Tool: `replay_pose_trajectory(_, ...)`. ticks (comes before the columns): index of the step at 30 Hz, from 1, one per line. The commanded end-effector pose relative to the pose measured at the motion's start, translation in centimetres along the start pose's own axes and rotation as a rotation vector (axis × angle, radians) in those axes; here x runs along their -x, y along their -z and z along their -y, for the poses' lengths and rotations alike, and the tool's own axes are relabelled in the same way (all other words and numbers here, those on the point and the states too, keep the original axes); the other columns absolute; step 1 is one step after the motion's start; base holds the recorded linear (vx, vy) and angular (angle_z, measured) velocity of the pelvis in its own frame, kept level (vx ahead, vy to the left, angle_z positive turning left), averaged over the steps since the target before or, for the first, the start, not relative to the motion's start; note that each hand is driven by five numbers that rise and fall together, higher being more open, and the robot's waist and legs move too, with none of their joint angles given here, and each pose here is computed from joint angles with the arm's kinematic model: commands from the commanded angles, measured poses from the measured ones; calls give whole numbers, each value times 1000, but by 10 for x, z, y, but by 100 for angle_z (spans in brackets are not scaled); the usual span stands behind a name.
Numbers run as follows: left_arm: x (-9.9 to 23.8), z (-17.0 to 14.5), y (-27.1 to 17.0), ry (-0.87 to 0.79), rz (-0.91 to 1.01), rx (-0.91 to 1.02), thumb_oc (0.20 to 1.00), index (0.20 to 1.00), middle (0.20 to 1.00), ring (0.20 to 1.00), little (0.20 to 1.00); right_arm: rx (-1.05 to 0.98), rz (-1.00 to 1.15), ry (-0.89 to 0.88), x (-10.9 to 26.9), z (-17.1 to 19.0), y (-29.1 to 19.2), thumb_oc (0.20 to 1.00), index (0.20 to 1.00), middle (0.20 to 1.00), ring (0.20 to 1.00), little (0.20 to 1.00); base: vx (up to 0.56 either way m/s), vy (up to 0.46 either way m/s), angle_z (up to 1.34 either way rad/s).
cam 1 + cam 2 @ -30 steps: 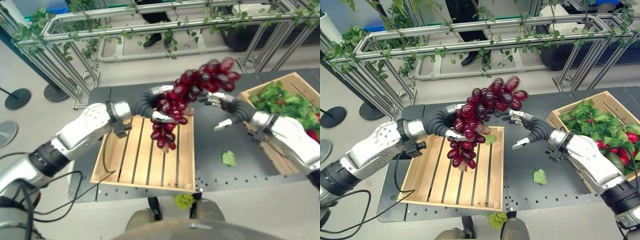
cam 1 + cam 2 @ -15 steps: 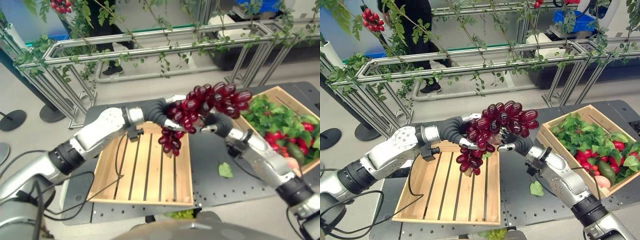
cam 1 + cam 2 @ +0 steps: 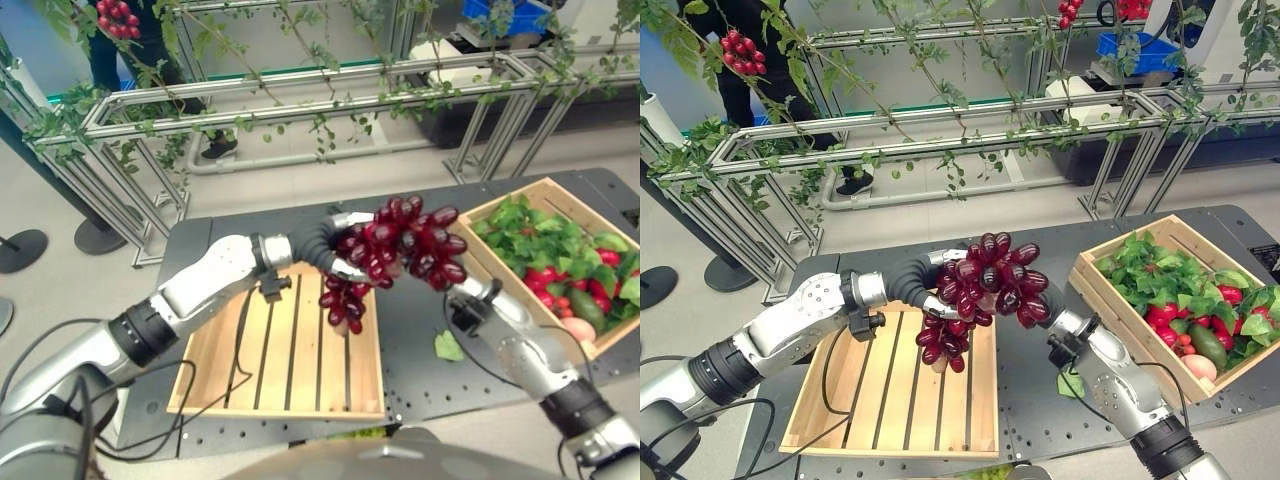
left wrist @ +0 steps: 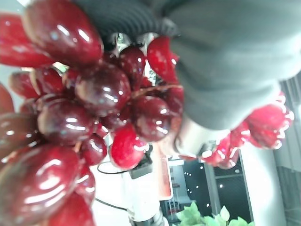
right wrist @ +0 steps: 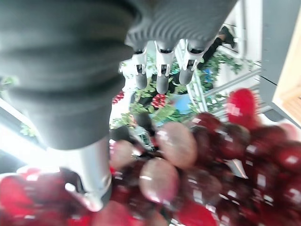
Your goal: Pick up the fruits from the basket on one side to the basket on the other side
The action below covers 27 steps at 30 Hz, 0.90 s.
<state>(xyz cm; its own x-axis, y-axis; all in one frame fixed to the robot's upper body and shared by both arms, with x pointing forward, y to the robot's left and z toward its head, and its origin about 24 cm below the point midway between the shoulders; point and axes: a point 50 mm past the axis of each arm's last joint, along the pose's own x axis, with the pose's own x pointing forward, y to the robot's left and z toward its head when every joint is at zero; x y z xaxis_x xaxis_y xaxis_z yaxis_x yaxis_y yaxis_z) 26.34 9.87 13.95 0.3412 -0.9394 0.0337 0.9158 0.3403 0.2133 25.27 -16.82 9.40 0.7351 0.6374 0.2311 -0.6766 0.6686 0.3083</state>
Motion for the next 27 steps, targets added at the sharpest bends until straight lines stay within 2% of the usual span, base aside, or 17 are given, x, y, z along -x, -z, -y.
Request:
replay_pose_trajectory(1, 2, -24, -28, -88, 121, -88, 200, 200, 200, 200, 200, 54, 234, -82, -15, -15, -41, 1000, 1000, 1000, 1000, 1000, 0, 0, 0)
replay_pose_trajectory(15, 4, -23, -23, -102, 123, -72, 200, 200, 200, 200, 200, 137, 332, -92, -19, -17, -67, 1000, 1000, 1000, 1000, 1000, 1, -1, -1)
replay_pose_trajectory(27, -3, -21, -19, -84, 119, -60, 200, 200, 200, 200, 200, 229, 321, -133, -27, -24, -72, 1000, 1000, 1000, 1000, 1000, 0, 0, 0)
